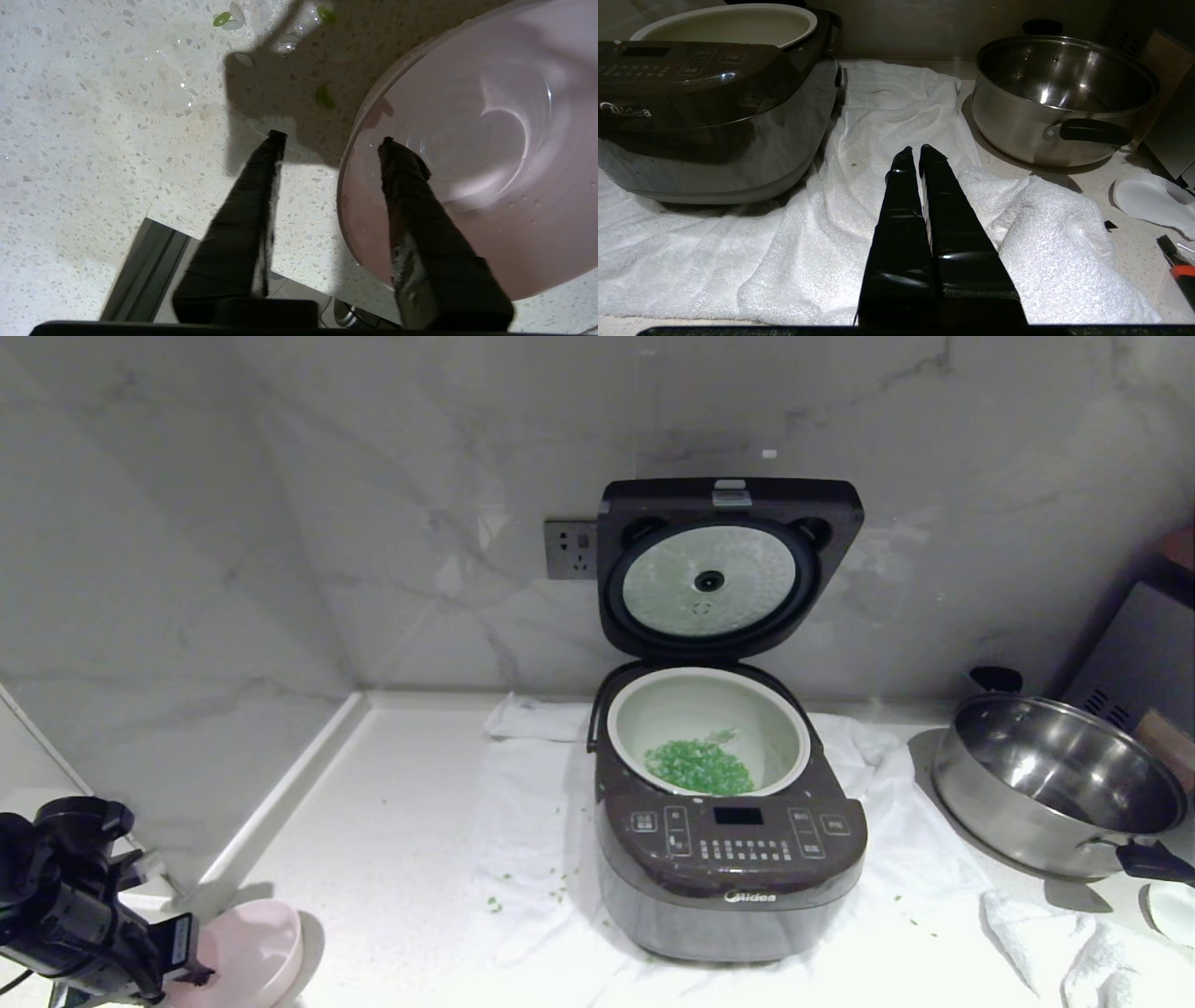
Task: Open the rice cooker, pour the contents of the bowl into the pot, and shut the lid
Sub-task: Place the bowl on the table
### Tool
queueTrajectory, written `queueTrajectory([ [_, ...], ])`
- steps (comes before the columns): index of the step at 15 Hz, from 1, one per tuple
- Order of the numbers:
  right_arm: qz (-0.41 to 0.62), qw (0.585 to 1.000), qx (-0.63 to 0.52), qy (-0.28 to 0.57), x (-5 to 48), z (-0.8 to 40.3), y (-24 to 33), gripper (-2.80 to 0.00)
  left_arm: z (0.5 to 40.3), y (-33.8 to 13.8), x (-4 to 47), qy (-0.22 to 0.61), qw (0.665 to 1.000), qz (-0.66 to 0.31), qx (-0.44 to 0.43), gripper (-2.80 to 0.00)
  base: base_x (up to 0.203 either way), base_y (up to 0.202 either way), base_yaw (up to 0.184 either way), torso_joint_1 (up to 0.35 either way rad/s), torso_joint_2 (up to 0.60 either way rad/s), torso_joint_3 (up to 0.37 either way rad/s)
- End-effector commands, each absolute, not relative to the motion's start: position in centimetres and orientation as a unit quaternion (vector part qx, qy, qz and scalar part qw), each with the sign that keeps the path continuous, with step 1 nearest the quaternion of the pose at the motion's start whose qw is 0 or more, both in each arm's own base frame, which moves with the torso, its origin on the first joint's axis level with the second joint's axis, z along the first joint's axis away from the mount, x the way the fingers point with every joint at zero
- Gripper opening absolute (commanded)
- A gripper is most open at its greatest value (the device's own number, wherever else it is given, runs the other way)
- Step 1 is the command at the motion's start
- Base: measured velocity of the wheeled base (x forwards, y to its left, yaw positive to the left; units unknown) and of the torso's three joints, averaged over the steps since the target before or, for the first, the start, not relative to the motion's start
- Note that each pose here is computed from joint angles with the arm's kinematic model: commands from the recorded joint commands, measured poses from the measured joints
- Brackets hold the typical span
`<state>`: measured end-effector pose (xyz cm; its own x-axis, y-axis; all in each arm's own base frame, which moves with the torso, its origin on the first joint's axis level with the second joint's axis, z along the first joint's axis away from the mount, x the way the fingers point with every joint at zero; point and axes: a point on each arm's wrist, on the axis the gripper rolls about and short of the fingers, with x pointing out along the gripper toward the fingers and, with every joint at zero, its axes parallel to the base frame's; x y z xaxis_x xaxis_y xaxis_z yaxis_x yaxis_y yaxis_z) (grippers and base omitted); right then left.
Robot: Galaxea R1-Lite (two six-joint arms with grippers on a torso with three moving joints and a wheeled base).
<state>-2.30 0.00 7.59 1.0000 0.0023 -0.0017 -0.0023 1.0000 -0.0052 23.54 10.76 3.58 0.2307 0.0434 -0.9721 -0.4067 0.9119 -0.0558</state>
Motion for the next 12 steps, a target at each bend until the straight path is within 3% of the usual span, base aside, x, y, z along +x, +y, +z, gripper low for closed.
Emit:
queueTrajectory([
  [1, 0.002, 1.000, -0.003, 0.001, -2.3, 7.6, 0.0, -2.80, 3.4, 10.8, 23.6, 0.604, 0.768, 0.146, -0.152, 0.00, 0.000, 0.000, 0.000, 0.000, 0.00, 0.000],
  [6, 0.002, 1.000, -0.002, 0.001, -2.3, 7.6, 0.0, -2.80, 5.6, 10.4, 23.5, 0.569, 0.796, 0.104, -0.178, 0.00, 0.000, 0.000, 0.000, 0.000, 0.00, 0.000],
  [12, 0.002, 1.000, -0.003, 0.001, -2.3, 7.6, 0.0, -2.80, 8.1, 10.0, 23.2, 0.555, 0.807, 0.097, -0.178, 0.00, 0.000, 0.000, 0.000, 0.000, 0.00, 0.000],
])
